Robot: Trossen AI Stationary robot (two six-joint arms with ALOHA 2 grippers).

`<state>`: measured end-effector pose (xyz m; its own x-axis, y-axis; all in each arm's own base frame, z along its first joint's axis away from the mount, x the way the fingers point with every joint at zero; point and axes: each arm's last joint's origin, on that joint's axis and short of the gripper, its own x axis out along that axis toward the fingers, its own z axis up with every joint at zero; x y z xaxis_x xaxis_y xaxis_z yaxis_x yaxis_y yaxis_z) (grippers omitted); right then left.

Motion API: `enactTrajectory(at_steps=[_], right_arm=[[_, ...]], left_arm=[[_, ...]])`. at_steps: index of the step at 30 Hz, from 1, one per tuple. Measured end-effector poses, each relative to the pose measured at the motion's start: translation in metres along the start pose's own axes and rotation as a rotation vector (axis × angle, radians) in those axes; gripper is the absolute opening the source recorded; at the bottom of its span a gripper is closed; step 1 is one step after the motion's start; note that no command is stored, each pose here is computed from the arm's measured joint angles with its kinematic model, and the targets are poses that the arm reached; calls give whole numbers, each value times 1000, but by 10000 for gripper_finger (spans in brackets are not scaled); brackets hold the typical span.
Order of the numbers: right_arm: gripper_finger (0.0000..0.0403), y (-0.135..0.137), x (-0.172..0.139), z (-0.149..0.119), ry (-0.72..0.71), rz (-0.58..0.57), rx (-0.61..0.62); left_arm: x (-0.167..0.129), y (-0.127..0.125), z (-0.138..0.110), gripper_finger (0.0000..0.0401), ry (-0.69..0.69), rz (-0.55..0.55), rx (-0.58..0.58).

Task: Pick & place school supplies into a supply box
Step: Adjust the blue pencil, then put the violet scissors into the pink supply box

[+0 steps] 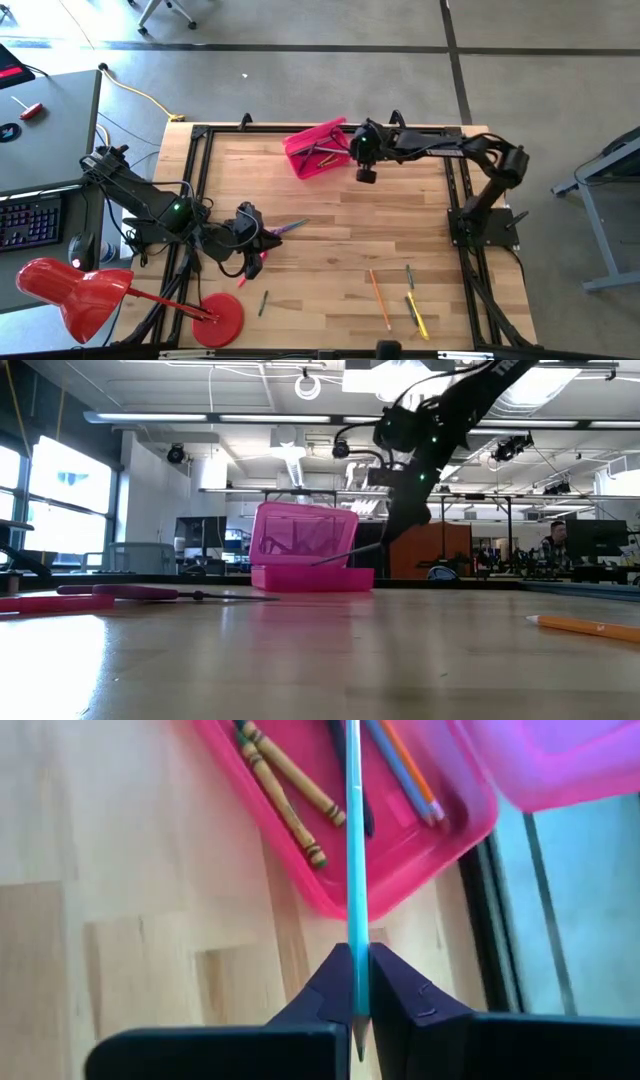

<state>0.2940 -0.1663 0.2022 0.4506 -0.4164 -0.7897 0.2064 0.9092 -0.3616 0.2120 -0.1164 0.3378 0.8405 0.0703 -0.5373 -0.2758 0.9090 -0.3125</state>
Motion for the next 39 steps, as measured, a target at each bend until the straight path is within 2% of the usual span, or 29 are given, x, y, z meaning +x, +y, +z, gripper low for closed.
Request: enactTrajectory(at_steps=[4,7,11,14,17,25,33,39], right_arm=[[2,4,-9,1,8,-6,-59],[2,10,-7,6,-23,10,-186],[2,17,4,16,-82,-41,-317],[2,20,12,24,-154,-76,-364],[2,24,24,26,-184,-60,-398],[14,21,42,17,-91,-115,-372],[51,15,41,24,-171,-158,-342],[93,22,40,27,-188,-135,-272]], left_arm=[[0,0,0,81,-1,1,0],[0,0,0,81,-1,1,0],[0,0,0,81,-12,12,0],[0,0,1,81,-15,14,0],[0,0,1,81,-15,14,0],[0,0,1,81,-15,14,-1],[0,0,1,81,-14,14,-1],[0,2,-1,81,10,19,13]])
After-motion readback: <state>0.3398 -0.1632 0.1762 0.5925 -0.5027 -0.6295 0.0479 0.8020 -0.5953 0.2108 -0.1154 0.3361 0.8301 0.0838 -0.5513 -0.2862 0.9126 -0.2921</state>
